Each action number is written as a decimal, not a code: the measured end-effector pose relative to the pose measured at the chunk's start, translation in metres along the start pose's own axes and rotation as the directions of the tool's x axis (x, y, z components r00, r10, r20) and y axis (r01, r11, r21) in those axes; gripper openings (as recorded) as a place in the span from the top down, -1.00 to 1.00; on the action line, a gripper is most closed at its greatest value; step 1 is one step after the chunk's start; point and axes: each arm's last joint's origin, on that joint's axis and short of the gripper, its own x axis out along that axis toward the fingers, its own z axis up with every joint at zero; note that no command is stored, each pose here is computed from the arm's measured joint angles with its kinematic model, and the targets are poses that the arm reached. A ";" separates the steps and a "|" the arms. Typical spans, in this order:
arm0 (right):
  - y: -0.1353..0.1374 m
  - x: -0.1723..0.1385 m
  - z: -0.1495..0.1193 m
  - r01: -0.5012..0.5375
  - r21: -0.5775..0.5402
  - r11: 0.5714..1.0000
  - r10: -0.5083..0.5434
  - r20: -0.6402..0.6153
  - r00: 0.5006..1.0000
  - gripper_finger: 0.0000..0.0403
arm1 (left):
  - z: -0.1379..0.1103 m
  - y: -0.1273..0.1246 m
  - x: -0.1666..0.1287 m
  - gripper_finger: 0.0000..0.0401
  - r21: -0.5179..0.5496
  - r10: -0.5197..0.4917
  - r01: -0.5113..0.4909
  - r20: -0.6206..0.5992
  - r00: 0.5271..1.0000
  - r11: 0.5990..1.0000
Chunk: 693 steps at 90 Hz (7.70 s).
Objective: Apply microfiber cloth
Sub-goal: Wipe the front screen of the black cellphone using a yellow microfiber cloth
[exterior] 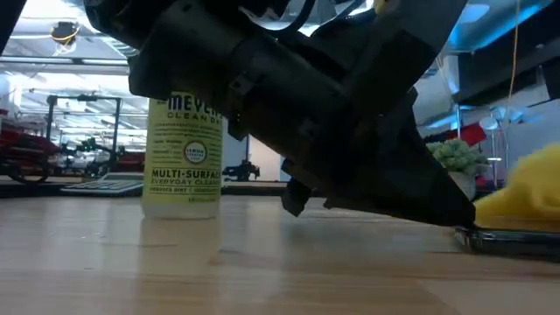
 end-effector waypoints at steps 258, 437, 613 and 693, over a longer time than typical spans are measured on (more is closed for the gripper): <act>-0.044 0.068 0.023 0.237 0.045 0.970 -0.237 -0.011 0.971 1.00 | 0.003 0.000 0.000 0.99 -0.020 -0.002 0.003 0.034 0.999 1.000; 0.001 0.040 -0.045 0.067 0.024 0.998 -0.052 -0.383 0.922 1.00 | 0.003 0.003 0.001 0.99 -0.035 0.025 -0.024 0.027 0.999 0.999; -0.011 0.075 -0.026 0.058 -0.041 0.997 -0.059 -0.019 0.998 1.00 | 0.012 -0.002 -0.005 0.99 0.008 -0.018 0.018 0.051 0.999 1.000; 0.024 -0.036 -0.033 0.073 -0.040 0.997 -0.071 0.049 0.996 1.00 | 0.025 -0.039 0.007 0.99 0.218 -0.011 0.011 0.001 1.000 0.976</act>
